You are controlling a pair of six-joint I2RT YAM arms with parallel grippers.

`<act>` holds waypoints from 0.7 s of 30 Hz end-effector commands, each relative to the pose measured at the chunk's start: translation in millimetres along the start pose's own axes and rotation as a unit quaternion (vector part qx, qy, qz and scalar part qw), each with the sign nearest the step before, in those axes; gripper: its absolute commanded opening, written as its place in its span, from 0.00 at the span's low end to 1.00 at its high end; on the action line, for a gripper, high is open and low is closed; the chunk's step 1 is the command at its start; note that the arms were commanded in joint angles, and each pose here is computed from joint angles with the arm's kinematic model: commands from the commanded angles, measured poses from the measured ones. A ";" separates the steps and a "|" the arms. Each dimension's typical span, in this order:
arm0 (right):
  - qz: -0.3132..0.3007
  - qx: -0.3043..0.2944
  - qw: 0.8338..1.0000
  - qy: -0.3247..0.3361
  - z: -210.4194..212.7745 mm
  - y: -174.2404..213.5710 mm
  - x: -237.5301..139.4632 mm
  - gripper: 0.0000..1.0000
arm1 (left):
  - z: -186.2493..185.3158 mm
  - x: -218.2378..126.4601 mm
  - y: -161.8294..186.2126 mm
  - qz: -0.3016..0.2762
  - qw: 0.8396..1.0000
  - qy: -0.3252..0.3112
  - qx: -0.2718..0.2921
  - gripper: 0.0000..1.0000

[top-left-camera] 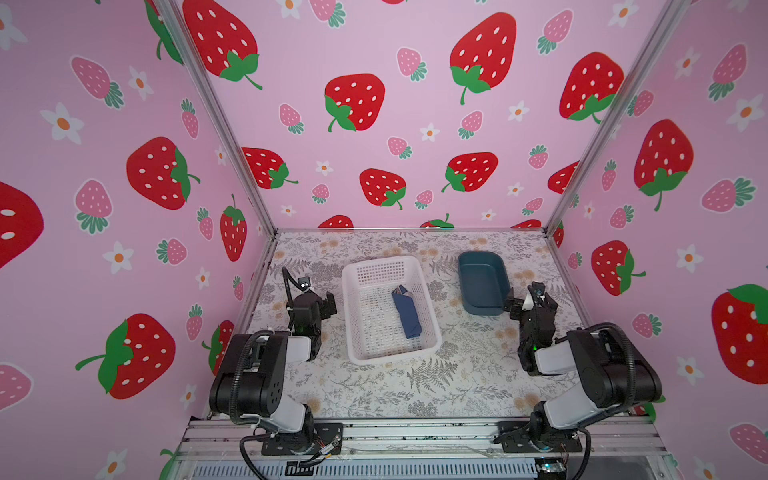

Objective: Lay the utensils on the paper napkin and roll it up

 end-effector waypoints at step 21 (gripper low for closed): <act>0.001 -0.001 1.000 0.009 -0.2 -0.5 1.6 1.00 | -3.7 3.0 -8.2 -0.009 1.000 0.007 0.008 0.99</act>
Point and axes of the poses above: each gripper's point midway between its finger pads, its own x axis out along the fingers, its own z axis along the line the jaws close on, y = z × x, the point moved 6 cm from there along -x, back along the fingers, and after that the axes turned 7 degrees about -x, right-handed, at the moved point
